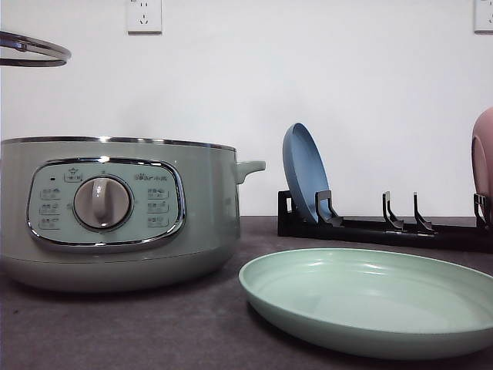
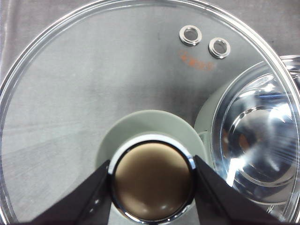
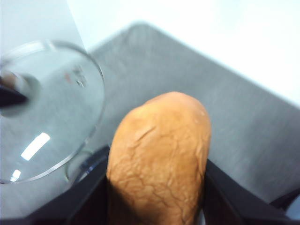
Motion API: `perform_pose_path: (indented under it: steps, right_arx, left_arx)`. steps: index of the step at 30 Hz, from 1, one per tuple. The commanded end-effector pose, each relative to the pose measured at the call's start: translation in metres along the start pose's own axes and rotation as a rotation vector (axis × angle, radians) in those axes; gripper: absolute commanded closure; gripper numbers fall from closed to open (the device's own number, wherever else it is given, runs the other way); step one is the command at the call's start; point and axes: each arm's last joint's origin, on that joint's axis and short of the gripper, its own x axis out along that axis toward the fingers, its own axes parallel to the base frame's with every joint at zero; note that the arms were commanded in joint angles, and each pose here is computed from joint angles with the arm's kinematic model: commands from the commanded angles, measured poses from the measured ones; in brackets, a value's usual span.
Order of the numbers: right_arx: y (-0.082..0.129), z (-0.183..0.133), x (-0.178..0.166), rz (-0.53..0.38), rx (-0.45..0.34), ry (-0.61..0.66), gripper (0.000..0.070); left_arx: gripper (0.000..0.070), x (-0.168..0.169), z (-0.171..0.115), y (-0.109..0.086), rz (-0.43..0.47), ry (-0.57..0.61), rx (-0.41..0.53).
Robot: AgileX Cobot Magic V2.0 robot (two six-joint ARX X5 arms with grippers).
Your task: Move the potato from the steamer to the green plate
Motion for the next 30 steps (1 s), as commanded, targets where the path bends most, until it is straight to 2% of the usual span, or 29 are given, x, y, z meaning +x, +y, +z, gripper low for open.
perform_pose_path:
  steps: [1,8,17,23,30]
  right_arx:
    - [0.000,-0.001,-0.031,0.006,-0.006,0.009,0.0613]
    - [-0.014,0.000,-0.120,-0.027,0.027,-0.082,0.0614]
    - [-0.017,-0.036,-0.200,-0.083,0.059,-0.061,0.0614]
    - [-0.014,-0.069,-0.216,-0.083,0.060,0.017,0.0613]
    - [-0.018,-0.113,-0.196,-0.085,0.072,0.201,0.0613]
  left_arx:
    - [0.0700,-0.015,0.006,0.000,0.001,-0.088,0.001]
    - [0.0700,-0.015,0.006,-0.001,-0.005,-0.093,0.006]
    - [0.0700,-0.015,0.007,-0.009,-0.050,-0.101,0.031]
    - [0.0700,-0.015,0.007,-0.016,-0.069,-0.102,0.053]
    - [0.0700,-0.016,0.007,-0.024,-0.102,-0.102,0.078]
